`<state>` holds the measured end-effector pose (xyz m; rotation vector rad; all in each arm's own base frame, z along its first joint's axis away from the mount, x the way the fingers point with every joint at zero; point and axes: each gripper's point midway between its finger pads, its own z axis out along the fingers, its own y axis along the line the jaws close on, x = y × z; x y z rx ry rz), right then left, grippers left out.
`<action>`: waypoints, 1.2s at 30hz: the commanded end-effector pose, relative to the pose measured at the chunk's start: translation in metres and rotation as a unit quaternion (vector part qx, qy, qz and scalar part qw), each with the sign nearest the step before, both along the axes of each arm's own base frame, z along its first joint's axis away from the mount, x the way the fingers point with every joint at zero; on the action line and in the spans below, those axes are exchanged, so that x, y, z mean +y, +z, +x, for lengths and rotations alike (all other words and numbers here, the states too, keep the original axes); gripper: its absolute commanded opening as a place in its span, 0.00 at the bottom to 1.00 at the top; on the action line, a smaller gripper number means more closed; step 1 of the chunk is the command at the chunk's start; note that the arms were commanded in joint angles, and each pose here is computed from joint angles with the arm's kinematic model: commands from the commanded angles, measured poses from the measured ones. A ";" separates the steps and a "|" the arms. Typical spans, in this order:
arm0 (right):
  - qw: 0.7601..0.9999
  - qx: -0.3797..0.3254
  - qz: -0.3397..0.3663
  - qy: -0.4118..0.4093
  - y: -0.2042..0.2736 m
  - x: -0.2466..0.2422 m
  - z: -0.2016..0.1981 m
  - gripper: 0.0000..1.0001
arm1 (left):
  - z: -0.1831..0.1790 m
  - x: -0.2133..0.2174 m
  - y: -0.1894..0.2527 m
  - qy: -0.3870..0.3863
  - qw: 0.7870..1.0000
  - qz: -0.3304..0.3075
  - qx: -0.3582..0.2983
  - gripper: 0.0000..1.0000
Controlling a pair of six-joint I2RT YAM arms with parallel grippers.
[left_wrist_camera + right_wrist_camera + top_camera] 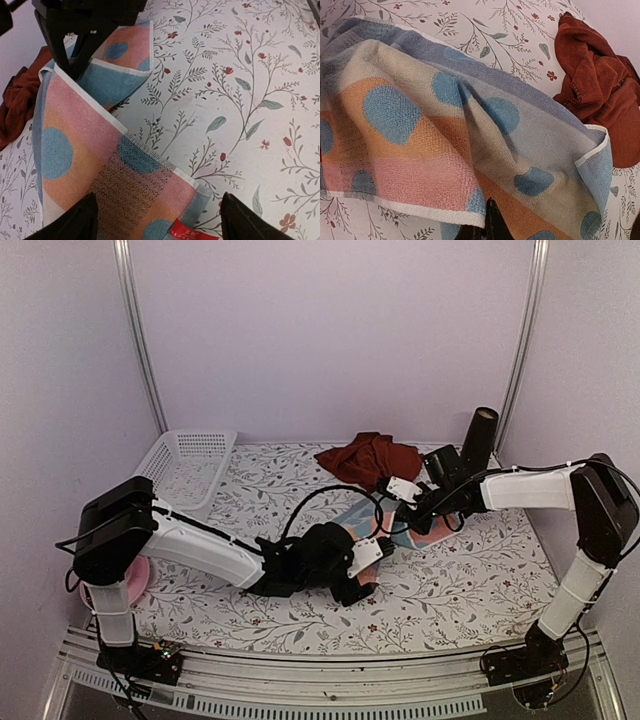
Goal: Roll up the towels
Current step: Pick up the towel from the center of the board.
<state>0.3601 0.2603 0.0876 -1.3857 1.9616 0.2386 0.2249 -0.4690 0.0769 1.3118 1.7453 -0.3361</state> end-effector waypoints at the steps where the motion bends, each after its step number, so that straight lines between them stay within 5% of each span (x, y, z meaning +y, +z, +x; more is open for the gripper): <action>1: 1.000 0.004 -0.004 -0.030 -0.002 -0.006 0.012 0.03 | -0.006 -0.005 -0.006 -0.018 1.000 0.024 -0.002 0.83; 21: 0.999 0.011 -0.012 -0.037 -0.009 -0.011 0.014 0.03 | -0.025 -0.017 -0.054 -0.091 0.992 0.082 0.043 0.68; 36: 0.999 0.016 -0.013 -0.031 -0.013 -0.011 0.012 0.03 | -0.017 -0.023 -0.068 -0.095 0.989 0.095 0.056 0.39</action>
